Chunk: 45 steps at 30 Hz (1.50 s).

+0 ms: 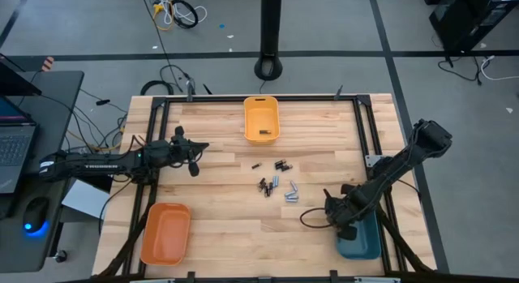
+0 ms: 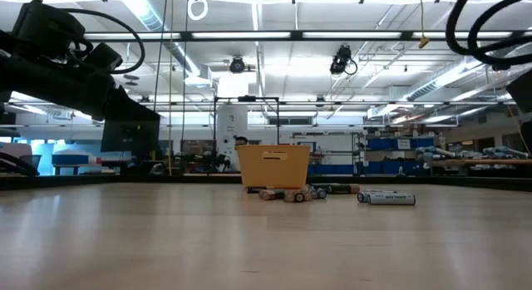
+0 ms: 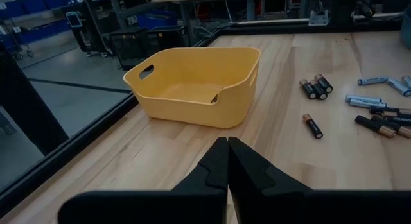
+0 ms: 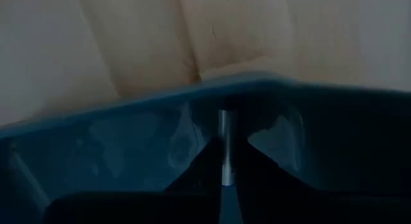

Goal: Sort batteries
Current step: Put the white battery into the blue bin

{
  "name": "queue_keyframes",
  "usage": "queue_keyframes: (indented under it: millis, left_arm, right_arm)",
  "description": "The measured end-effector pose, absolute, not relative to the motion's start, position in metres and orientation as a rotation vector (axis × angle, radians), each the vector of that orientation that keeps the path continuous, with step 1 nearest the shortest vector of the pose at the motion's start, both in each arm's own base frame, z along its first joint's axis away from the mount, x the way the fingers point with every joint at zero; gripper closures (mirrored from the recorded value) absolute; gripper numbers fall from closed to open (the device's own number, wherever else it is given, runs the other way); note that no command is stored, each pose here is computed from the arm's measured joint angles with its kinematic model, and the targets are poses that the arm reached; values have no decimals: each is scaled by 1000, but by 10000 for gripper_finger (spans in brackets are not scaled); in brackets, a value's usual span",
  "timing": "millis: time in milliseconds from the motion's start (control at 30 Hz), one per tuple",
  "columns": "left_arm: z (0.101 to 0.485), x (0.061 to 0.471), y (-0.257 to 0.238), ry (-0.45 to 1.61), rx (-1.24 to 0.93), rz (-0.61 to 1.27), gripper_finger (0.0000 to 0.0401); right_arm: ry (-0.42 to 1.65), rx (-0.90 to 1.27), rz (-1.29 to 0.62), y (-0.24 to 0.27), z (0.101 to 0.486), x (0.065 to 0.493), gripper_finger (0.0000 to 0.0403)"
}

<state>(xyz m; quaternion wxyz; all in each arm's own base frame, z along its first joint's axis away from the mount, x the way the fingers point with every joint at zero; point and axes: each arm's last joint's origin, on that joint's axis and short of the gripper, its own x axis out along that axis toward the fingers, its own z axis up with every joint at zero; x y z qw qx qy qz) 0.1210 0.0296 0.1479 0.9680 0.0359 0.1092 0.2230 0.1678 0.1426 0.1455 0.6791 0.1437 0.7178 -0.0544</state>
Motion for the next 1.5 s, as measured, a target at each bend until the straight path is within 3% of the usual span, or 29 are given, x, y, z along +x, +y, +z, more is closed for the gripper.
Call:
queue_keyframes:
  millis: [233, 533, 767, 900, 1100, 1500]
  left_arm:
    - [148, 121, 30, 218, 59, 452, 389]
    - [148, 121, 30, 219, 60, 452, 389]
    - [148, 121, 30, 219, 61, 452, 389]
    - [148, 121, 30, 219, 62, 452, 389]
    - [148, 121, 30, 220, 60, 452, 389]
    - [148, 121, 30, 218, 52, 453, 389]
  right_arm:
    - [1734, 383, -95, 142, 150, 165, 325]
    - [1818, 272, -91, 145, 221, 181, 269]
    - [1580, 244, -101, 122, 263, 219, 284]
    - [1440, 359, -123, 93, 259, 248, 318]
    - [1338, 557, -324, 53, 236, 283, 348]
    - [1428, 646, -546, 31, 169, 319, 265]
